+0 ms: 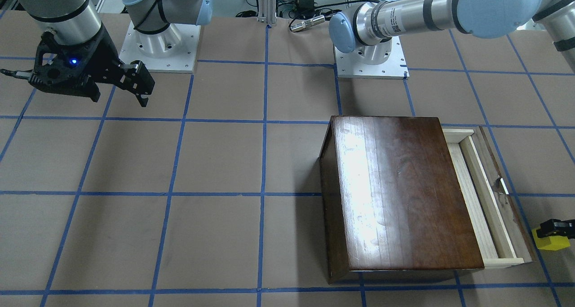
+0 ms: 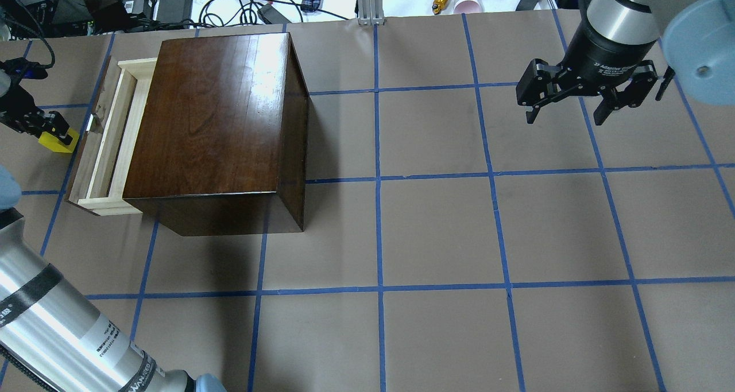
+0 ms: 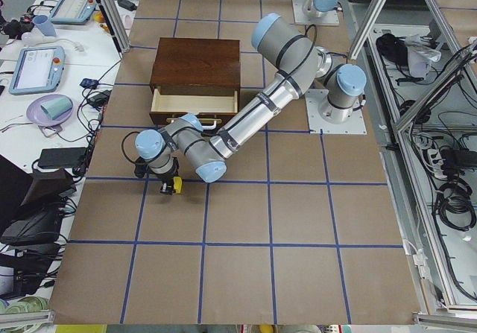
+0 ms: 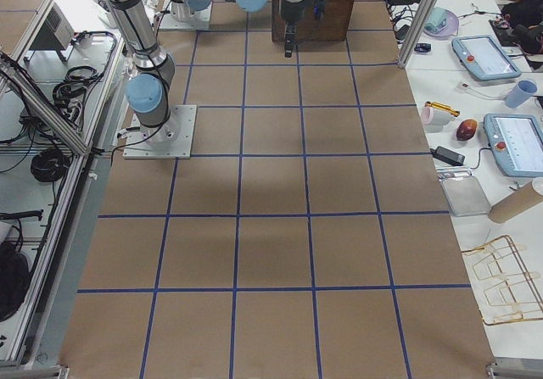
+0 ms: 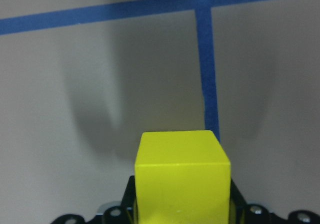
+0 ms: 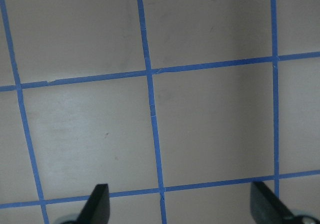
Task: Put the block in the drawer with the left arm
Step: 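Lift the yellow cube and carry it over the open drawer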
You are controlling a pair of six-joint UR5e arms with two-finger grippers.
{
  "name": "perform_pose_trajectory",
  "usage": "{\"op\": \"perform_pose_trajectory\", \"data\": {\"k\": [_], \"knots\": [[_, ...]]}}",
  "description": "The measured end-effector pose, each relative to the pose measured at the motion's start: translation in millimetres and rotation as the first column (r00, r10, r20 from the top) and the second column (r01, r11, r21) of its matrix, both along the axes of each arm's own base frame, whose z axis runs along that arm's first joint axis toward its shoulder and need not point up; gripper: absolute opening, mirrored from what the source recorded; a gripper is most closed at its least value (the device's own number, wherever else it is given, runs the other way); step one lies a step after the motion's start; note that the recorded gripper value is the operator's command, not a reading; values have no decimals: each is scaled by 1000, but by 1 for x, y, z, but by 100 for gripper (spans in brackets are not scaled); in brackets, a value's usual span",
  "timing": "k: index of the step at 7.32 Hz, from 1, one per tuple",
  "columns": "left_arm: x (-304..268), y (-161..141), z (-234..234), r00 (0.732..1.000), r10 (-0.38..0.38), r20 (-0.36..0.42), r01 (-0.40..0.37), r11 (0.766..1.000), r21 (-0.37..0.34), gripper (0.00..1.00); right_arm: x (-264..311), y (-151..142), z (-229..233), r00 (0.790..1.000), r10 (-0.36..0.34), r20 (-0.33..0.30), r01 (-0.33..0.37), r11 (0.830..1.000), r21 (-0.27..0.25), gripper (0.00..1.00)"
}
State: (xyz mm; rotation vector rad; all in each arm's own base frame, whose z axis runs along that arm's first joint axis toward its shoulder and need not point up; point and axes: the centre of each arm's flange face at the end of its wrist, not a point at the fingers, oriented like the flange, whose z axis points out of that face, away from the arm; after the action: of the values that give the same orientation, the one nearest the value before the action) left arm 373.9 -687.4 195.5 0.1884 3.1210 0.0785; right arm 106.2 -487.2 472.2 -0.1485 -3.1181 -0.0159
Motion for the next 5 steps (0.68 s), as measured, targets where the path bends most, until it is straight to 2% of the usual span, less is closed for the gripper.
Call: {"op": "perform_pose_trajectory", "data": {"k": [3,5], "knots": [[-3,4,21,1000,-9,3,9,1000,-4,37,0,0,0,1000,0,-1,0,1000,0,100],[-12,15,60,1000,-9,-8,9,1000,11,37,0,0,0,1000,0,0,0,1000,0,100]]}}
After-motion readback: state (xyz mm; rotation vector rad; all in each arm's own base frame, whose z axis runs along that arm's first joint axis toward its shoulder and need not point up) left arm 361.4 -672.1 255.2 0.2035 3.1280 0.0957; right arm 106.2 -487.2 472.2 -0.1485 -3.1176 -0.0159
